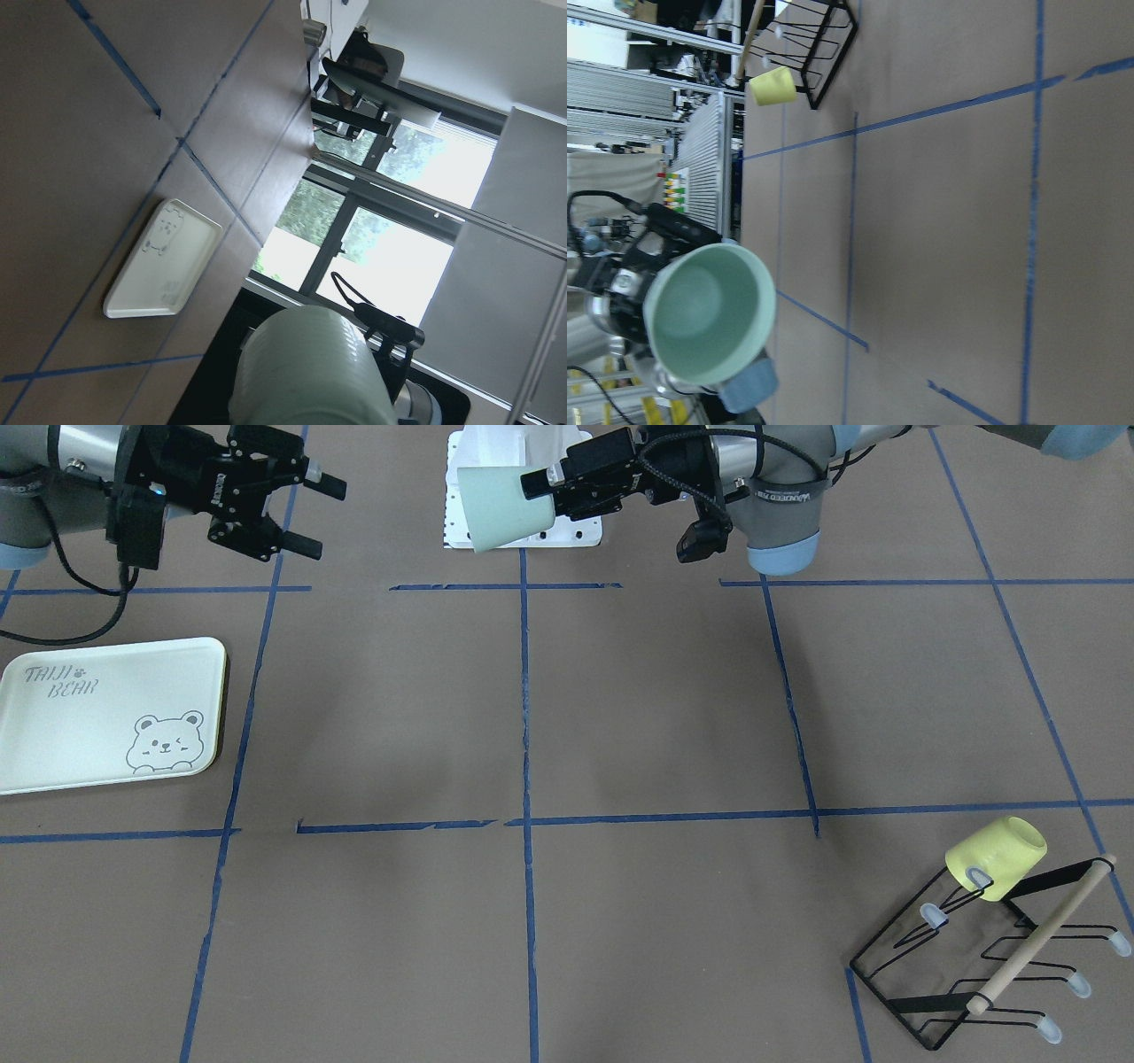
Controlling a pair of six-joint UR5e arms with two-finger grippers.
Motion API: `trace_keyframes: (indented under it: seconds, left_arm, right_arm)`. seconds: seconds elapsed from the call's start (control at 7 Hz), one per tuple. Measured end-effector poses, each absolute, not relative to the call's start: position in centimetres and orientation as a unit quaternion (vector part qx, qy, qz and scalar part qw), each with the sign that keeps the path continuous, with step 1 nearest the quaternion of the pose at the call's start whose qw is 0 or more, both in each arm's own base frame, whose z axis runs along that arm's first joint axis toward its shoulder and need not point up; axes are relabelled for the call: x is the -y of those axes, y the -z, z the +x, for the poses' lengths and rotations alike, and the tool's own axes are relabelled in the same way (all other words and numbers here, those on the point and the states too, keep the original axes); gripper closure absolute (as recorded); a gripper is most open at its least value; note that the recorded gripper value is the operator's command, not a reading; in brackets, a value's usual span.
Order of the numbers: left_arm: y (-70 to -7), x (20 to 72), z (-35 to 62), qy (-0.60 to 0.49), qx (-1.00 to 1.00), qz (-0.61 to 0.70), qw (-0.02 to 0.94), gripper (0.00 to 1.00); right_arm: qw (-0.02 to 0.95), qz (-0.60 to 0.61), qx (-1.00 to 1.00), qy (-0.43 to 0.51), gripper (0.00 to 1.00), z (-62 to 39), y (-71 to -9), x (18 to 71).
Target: Left arm grabs green cup and hands to right arm on tray
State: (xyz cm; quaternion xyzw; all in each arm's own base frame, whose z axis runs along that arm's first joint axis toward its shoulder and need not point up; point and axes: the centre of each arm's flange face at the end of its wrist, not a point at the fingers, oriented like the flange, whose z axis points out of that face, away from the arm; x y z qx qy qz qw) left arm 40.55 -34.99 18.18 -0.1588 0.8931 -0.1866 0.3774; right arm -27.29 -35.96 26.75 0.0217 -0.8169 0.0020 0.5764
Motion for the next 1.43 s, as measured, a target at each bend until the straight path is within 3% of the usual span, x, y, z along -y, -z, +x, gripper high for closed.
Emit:
trace_keyframes:
  seconds: [0.29,0.57,1.43]
  left_arm:
    - [-19.0,33.6,41.6,0.172,-0.902,-0.174,0.355,0.92]
    - [-19.0,32.1,42.3,0.160,-0.904,-0.189,0.347,0.92]
    - [-18.2,29.7,43.4,0.144,-0.906,-0.212,0.337,0.92]
  right_arm:
    - [0.464,-0.004,0.886,-0.027,0.00,-29.7,-24.6,32.4]
    - [0.413,-0.002,0.910,-0.041,0.00,-30.6,-21.9,32.2]
    - [0.399,-0.007,0.916,-0.037,0.01,-32.0,-20.5,32.0]
